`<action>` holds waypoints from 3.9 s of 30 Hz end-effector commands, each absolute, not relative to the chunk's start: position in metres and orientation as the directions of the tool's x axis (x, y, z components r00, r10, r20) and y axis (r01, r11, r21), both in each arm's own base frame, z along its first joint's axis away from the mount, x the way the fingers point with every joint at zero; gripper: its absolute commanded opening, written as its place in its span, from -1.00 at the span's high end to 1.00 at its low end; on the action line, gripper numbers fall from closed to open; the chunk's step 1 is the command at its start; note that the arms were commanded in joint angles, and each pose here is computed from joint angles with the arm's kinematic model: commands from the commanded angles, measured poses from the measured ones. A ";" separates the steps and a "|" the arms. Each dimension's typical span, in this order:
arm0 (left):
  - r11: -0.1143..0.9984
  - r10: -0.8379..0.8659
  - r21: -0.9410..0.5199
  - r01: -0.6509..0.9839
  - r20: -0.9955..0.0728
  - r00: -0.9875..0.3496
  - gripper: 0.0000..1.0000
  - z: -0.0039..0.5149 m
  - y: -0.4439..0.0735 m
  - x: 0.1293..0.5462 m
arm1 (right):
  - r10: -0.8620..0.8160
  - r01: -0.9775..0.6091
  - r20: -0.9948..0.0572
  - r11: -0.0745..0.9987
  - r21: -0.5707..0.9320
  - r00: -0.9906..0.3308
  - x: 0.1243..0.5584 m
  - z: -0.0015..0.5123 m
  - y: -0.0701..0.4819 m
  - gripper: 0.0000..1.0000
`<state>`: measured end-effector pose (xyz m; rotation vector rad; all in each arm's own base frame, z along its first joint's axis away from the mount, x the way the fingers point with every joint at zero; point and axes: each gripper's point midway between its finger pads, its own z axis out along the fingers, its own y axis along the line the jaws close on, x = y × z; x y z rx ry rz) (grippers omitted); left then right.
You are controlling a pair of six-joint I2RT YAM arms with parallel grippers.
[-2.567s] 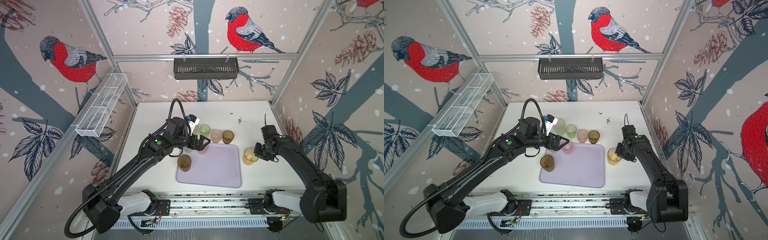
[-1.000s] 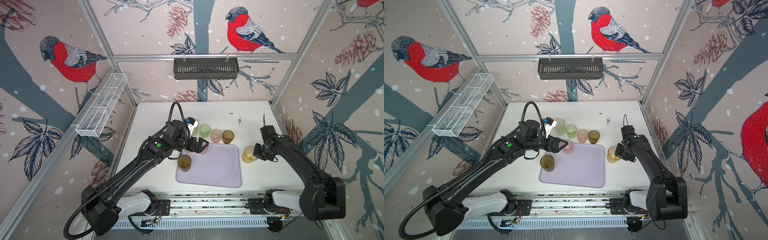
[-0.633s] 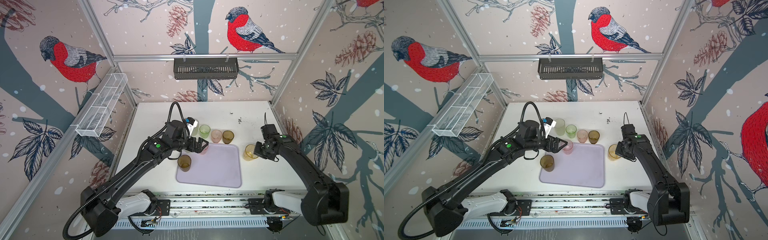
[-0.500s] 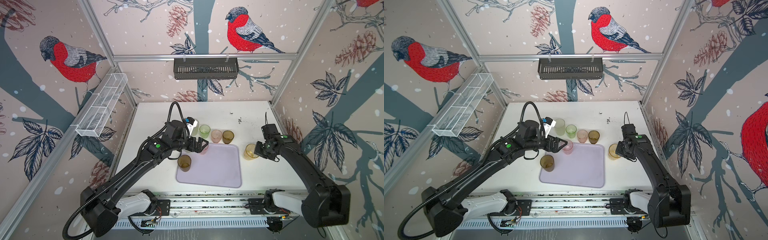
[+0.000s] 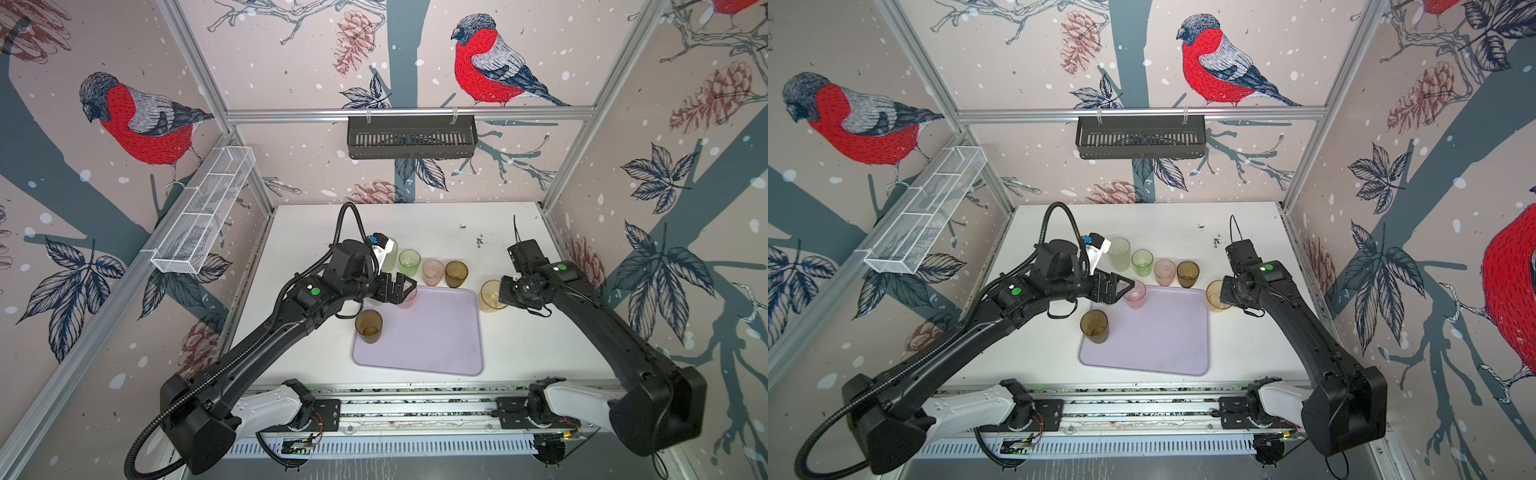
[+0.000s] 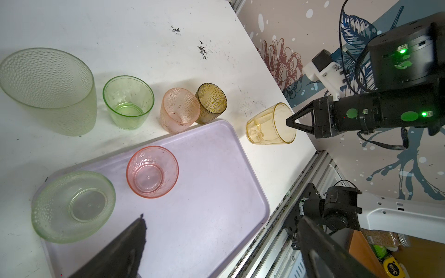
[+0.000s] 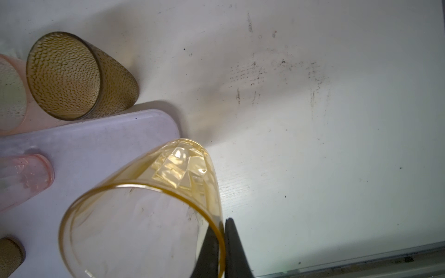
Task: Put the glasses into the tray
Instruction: 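Lift the yellow cup with the right gripper and carry it over the tray, then lower the yellow cup onto the tray beside the pink cup with the right gripper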
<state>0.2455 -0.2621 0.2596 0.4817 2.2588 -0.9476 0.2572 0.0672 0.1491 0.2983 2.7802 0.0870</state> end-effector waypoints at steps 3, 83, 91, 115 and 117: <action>0.688 0.079 -0.488 0.538 -0.686 -0.723 -0.95 0.263 -0.259 0.248 | 0.175 0.178 -0.322 0.984 0.023 -0.930 0.257 0.150 0.072 0.99; 0.767 -0.008 -0.489 0.415 -0.654 -0.757 -0.95 0.256 -0.218 0.258 | -0.219 -0.226 -0.222 0.974 0.002 -0.950 0.302 0.106 0.224 0.99; 0.767 -0.006 -0.488 0.416 -0.655 -0.756 -0.95 0.256 -0.218 0.258 | -0.220 -0.228 -0.220 0.974 0.012 -0.950 0.302 0.104 0.226 1.00; 0.767 -0.004 -0.485 0.420 -0.659 -0.752 -0.95 0.260 -0.219 0.260 | -0.231 -0.238 -0.215 0.971 0.007 -0.949 0.302 0.098 0.226 0.95; 0.766 -0.006 -0.487 0.420 -0.658 -0.753 -0.95 0.260 -0.219 0.260 | -0.231 -0.239 -0.215 0.971 0.008 -0.949 0.302 0.098 0.226 0.94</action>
